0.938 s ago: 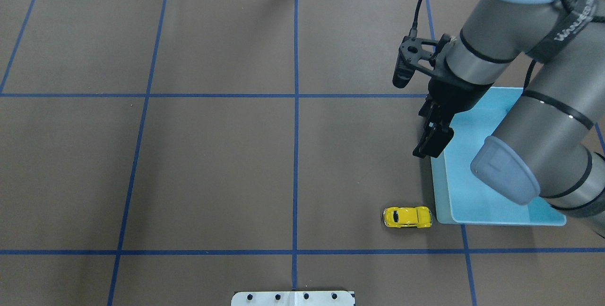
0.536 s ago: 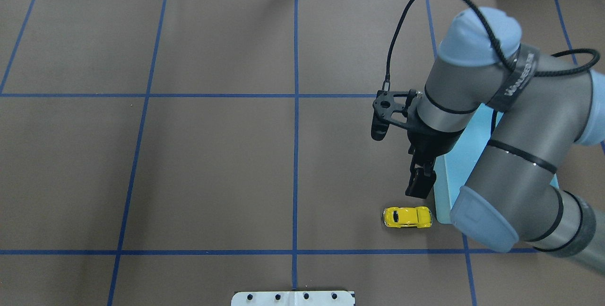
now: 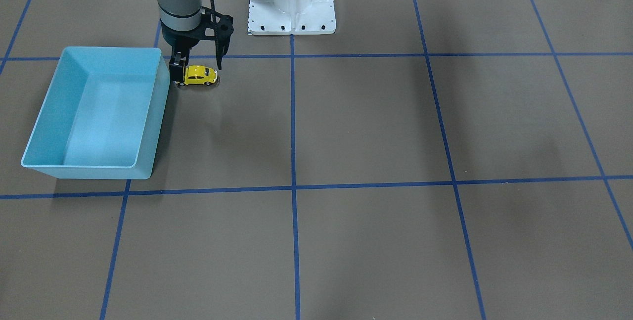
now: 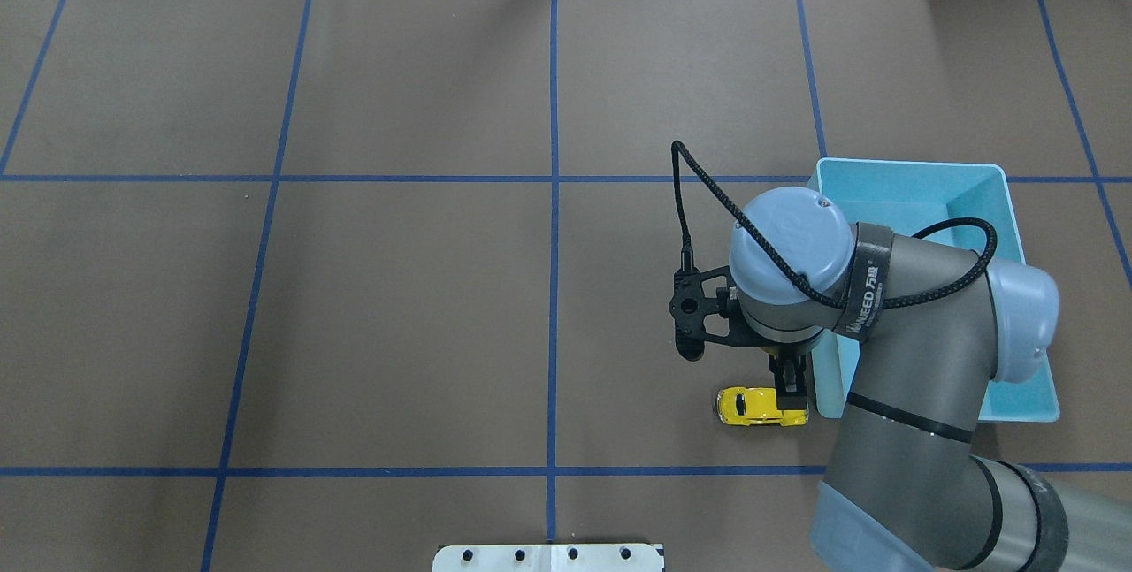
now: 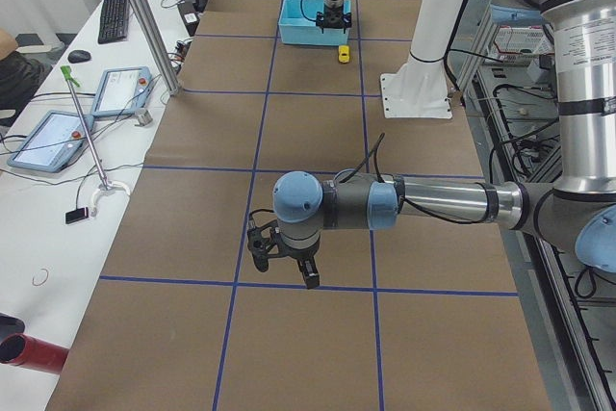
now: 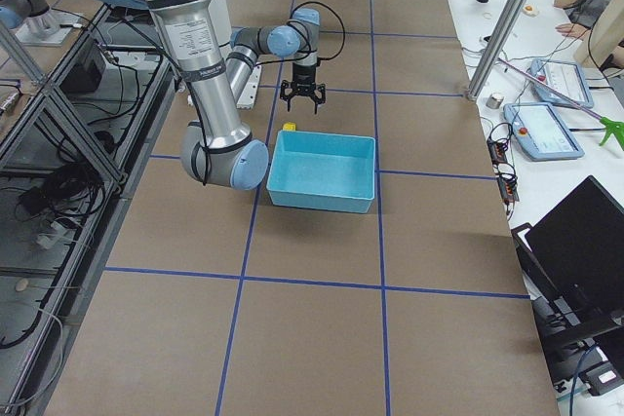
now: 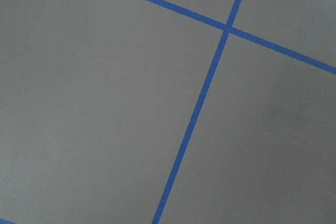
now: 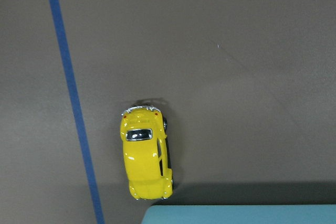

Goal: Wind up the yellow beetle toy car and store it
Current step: 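Lower the right gripper and close it on the yellow car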

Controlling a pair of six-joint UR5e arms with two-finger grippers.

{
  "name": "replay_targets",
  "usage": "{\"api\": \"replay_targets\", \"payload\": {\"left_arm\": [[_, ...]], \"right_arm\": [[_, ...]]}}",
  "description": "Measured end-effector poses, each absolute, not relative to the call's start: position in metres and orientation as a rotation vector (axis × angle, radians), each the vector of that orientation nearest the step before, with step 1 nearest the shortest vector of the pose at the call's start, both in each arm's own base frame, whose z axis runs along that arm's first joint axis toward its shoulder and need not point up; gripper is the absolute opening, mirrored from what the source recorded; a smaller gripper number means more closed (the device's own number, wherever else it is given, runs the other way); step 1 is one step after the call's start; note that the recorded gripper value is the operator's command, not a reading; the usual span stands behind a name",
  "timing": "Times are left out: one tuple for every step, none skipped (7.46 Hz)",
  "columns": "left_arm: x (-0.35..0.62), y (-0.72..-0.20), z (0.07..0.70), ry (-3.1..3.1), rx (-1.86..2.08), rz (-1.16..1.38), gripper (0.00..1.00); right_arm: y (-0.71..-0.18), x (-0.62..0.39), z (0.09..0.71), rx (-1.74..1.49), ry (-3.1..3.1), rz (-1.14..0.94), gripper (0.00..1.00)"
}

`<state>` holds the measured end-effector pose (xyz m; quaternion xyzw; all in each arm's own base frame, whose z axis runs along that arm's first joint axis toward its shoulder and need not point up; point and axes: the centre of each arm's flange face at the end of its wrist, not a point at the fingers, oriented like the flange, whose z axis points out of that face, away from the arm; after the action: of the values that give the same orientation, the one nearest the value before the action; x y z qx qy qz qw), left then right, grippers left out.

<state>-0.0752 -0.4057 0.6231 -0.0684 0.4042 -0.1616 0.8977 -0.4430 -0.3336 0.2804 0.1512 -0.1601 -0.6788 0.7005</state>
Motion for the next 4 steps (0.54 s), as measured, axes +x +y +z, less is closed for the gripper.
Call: {"api": "replay_targets", "payload": {"left_arm": [[-0.075,-0.405,0.624,0.836,-0.144,-0.336,1.00],[-0.075,-0.404,0.624,0.836,-0.146,-0.337,1.00],[-0.075,-0.403,0.625,0.836,-0.147,-0.338,1.00],[-0.075,-0.403,0.625,0.835,-0.148,-0.339,1.00]], "right_arm": [[-0.324,-0.454,0.285,0.330,-0.333,-1.532,0.99],[-0.315,-0.466,0.292,0.313,-0.318,-1.552,0.99],[-0.310,-0.476,0.300,0.296,-0.305,-1.566,0.99],[-0.308,-0.484,0.307,0.280,-0.294,-1.576,0.99]]}}
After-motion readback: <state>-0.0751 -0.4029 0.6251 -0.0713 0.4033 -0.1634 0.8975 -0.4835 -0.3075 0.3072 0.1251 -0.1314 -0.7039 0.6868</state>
